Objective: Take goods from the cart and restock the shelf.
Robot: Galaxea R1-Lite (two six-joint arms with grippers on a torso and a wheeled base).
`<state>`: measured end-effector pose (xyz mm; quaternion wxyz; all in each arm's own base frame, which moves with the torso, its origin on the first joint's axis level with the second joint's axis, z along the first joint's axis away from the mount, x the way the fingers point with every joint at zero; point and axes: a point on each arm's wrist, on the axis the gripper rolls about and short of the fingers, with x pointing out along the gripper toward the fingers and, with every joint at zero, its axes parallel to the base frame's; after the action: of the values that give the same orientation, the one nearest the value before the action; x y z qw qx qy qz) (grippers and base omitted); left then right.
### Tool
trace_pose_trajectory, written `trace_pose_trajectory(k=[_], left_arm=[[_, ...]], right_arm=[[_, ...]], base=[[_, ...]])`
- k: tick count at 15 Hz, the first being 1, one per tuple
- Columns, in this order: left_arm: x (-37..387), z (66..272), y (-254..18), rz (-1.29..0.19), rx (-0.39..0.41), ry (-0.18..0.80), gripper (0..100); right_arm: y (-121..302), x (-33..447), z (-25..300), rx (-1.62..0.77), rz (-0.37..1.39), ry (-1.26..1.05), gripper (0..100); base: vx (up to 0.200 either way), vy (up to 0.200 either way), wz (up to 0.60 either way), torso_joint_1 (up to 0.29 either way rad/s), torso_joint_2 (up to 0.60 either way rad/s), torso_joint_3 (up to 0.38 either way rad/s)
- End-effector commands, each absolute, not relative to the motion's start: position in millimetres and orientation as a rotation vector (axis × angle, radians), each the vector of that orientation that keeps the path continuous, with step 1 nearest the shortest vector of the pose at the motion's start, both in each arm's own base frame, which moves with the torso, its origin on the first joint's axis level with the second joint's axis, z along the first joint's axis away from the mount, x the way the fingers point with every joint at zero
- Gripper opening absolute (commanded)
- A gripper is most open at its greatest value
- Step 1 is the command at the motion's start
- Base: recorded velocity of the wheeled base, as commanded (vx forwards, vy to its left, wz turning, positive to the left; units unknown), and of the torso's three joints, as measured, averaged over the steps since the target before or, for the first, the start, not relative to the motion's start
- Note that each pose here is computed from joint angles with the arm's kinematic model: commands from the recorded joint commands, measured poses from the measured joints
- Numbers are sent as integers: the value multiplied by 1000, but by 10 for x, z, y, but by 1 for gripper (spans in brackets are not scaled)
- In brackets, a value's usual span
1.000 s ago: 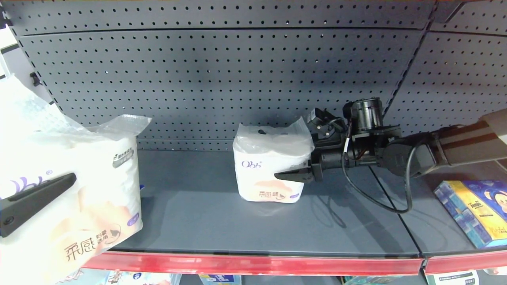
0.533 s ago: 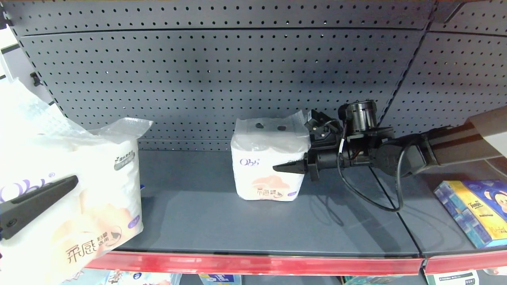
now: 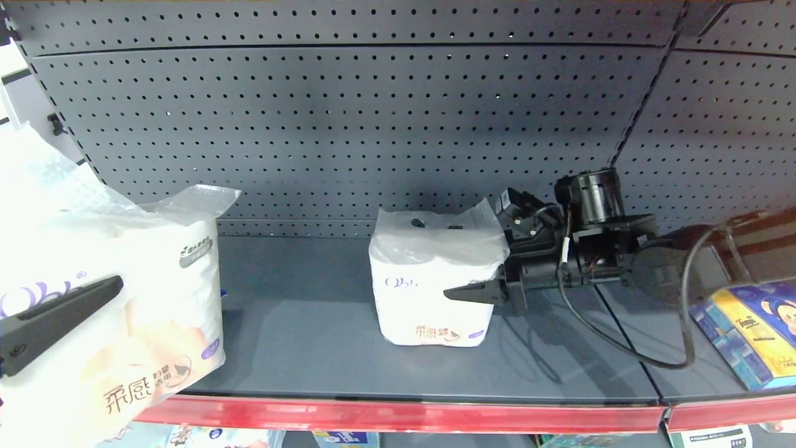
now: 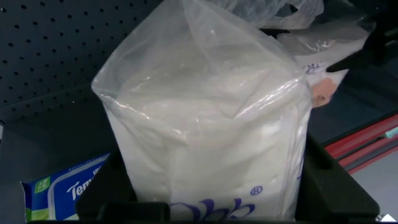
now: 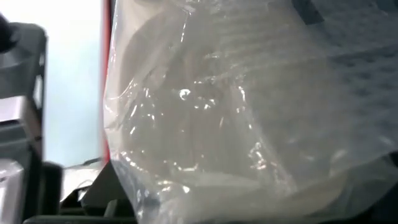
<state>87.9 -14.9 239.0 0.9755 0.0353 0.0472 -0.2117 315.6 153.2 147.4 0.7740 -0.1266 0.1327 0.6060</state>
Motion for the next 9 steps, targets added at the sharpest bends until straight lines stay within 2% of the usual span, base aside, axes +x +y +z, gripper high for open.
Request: trace_pose_trajectory(k=[1, 9], left_arm=[[872, 2389, -149, -427, 70, 94, 0], [840, 2388, -146, -427, 70, 85, 0]], right_arm=[[1530, 2858, 1571, -290, 1340, 272, 0], [1696, 2635, 1429, -329, 1356, 337, 0]], base=[[0, 0, 0, 0, 0, 0], [0, 0, 0, 0, 0, 0]])
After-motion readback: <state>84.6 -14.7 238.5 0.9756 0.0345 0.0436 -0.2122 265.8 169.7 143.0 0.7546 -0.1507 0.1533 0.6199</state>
